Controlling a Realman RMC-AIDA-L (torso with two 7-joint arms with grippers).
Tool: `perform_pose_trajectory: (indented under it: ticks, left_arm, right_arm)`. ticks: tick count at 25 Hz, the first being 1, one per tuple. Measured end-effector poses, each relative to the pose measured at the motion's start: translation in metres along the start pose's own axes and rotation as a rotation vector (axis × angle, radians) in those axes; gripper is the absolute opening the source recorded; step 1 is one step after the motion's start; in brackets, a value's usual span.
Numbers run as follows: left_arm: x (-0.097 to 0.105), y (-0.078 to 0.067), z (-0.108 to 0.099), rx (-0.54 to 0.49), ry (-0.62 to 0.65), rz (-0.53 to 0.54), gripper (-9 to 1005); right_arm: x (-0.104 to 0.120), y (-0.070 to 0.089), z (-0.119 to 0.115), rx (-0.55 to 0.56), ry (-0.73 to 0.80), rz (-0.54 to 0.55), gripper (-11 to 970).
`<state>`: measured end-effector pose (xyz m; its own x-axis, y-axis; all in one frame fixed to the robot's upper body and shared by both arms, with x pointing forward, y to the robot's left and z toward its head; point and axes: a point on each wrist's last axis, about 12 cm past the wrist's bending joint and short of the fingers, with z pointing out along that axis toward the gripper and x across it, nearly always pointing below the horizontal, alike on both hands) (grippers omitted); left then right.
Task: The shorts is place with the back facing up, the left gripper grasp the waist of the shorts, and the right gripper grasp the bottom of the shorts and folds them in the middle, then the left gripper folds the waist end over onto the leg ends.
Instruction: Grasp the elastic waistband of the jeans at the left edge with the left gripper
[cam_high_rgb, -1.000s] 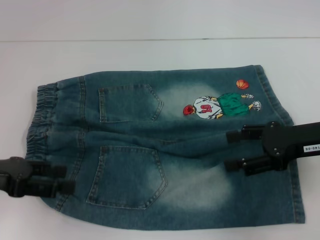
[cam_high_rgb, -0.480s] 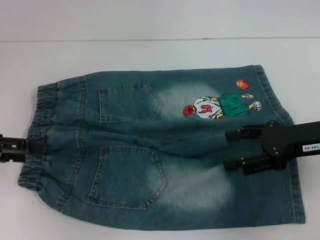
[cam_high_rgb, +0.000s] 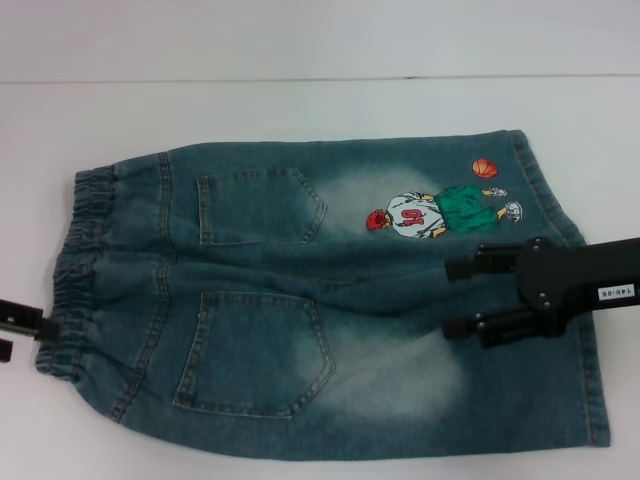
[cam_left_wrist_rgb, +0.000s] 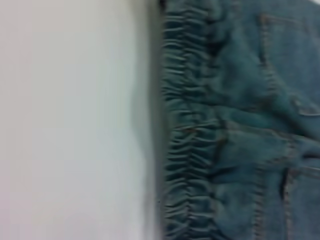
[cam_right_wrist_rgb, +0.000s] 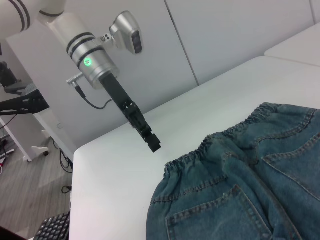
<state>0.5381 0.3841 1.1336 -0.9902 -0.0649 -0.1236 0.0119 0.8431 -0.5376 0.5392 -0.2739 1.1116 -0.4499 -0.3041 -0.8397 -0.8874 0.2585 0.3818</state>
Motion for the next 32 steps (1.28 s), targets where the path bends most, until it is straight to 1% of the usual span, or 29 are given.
perform_pose_trajectory:
  ticks: [3,8,20,32]
  left_arm:
    - [-0.002,0.003,0.004,-0.021,-0.007,-0.022,789]
    - [-0.003,0.004,0.012,-0.017,-0.004,-0.034,790]
    - [-0.005,0.007,0.018,-0.03,-0.022,-0.051,789]
    - [-0.007,0.005,0.025,-0.037,-0.003,-0.04,790]
  right_arm:
    - [0.0,-0.001,0.001,0.01,0.0,-0.001,938]
    - [-0.001,-0.002,0.003,0.01,0.005,-0.005,938]
    - [-0.003,-0.002,0.004,0.009,0.007,-0.013,939]
    - [-0.005,-0.004,0.004,0.018,0.009,-0.016,938]
